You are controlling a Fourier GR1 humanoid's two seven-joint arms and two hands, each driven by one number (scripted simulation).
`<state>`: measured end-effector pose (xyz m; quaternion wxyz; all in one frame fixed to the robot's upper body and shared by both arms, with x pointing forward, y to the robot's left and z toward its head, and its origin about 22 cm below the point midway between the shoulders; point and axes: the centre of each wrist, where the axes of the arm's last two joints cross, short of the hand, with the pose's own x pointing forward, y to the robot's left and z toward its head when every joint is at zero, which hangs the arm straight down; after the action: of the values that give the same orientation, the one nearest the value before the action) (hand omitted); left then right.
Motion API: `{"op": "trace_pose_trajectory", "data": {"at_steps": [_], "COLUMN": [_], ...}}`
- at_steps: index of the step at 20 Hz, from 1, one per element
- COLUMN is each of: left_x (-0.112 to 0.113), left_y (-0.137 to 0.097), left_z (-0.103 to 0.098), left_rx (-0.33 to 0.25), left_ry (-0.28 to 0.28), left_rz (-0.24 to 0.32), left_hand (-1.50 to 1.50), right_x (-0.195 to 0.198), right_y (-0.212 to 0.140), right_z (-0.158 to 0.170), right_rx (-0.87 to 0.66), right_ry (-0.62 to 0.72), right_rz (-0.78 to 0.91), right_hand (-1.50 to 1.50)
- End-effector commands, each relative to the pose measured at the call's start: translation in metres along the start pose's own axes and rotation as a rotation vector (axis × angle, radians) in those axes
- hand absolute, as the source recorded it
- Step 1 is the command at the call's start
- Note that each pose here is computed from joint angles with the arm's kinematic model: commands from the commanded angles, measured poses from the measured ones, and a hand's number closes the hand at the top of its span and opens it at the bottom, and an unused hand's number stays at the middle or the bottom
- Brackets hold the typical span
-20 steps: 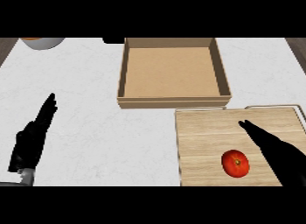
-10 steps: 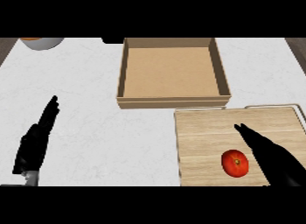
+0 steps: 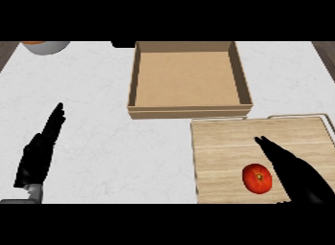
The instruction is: Pick the tomato from the tray and place it in the cardboard box
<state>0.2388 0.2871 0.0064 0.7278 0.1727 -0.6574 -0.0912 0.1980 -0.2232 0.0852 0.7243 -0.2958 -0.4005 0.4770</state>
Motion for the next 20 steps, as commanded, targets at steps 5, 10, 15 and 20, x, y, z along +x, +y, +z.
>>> {"op": "trace_pose_trajectory", "data": {"at_steps": [5,10,15,20], "left_x": [0.006,0.001,0.037,0.006], "left_y": [-0.007,0.017,0.01,-0.008], "left_z": [-0.013,0.007,0.001,0.004], "left_rx": [0.005,-0.008,-0.011,-0.01], "left_ry": [-0.002,-0.002,0.002,0.012], "left_rz": [0.003,0.013,-0.006,-0.005], "left_hand": [0.0,0.0,0.0,0.0], "right_x": [0.013,-0.013,0.003,-0.001], "right_y": [0.017,0.042,0.037,0.04], "right_z": [-0.014,-0.022,-0.015,-0.033], "right_rx": [-0.017,-0.015,0.025,0.055], "right_ry": [-0.01,0.005,0.004,0.019], "right_rz": [-0.01,-0.022,0.002,0.018], "right_hand": [-1.5,-1.5,-1.5,-1.5]}}
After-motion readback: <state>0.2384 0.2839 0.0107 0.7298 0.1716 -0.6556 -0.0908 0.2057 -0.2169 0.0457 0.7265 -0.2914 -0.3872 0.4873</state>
